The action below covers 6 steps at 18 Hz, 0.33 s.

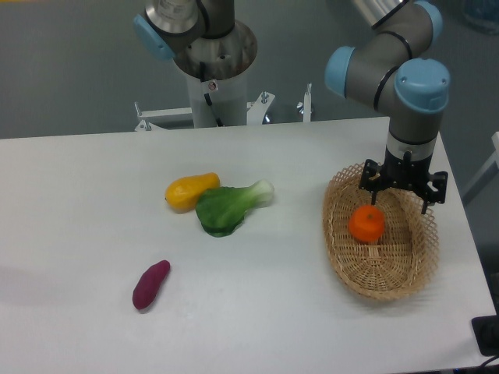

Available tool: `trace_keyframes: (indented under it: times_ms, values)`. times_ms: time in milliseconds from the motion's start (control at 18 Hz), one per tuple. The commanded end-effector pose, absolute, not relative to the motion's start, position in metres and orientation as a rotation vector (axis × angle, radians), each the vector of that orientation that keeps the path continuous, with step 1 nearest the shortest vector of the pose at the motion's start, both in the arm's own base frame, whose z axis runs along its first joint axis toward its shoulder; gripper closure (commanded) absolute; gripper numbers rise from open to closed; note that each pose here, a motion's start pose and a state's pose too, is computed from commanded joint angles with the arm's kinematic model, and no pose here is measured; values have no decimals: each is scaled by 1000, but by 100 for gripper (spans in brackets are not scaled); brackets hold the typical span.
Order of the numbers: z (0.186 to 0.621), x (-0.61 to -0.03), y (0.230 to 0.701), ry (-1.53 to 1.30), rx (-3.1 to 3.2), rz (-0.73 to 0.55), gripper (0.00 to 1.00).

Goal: Place the orange in the basket
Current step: 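Open the gripper to release the orange and lift away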

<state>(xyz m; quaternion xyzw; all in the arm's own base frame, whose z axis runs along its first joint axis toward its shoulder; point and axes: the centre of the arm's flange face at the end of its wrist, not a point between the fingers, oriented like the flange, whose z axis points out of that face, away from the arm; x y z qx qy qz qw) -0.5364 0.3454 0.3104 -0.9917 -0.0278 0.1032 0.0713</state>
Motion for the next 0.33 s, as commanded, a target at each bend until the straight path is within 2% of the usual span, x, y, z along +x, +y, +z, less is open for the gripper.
trace_keyframes:
  times_ms: [333]
  values:
    - [311, -536, 348, -85, -2976, 313, 0]
